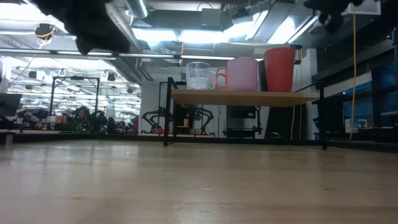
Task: Stack small to large cups/mugs on shelf
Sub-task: Return to Home Position
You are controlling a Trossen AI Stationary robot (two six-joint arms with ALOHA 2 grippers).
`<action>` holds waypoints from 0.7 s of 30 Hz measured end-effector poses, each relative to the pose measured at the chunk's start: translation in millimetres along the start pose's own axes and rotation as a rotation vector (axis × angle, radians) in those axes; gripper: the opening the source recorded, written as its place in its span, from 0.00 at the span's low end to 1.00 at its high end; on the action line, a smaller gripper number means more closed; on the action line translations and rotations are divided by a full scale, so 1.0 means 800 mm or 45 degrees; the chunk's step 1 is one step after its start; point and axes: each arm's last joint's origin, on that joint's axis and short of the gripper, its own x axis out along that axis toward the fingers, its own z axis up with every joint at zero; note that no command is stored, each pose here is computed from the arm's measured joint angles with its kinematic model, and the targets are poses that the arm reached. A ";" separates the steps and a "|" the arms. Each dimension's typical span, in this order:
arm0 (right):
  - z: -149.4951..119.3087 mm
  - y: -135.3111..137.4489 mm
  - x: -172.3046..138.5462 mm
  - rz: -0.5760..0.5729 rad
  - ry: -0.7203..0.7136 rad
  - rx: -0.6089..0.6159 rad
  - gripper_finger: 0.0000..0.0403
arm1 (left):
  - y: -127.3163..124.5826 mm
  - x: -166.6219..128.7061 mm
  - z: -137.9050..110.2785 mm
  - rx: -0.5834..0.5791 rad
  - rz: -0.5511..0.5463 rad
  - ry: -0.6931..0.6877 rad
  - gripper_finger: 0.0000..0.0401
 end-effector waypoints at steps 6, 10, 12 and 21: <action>-0.064 -0.014 0.023 0.135 -0.123 -0.097 0.34 | 0.020 -0.017 -0.035 0.025 -0.212 -0.288 0.21; -0.101 -0.022 0.035 0.211 -0.201 -0.131 0.34 | 0.041 -0.018 -0.049 -0.030 -0.364 -0.508 0.21; -0.116 -0.025 0.037 0.246 -0.250 -0.161 0.34 | 0.050 -0.018 -0.056 -0.017 -0.425 -0.581 0.21; -0.158 -0.041 0.033 0.282 -0.351 -0.236 0.34 | 0.067 -0.017 -0.066 -0.003 -0.429 -0.637 0.21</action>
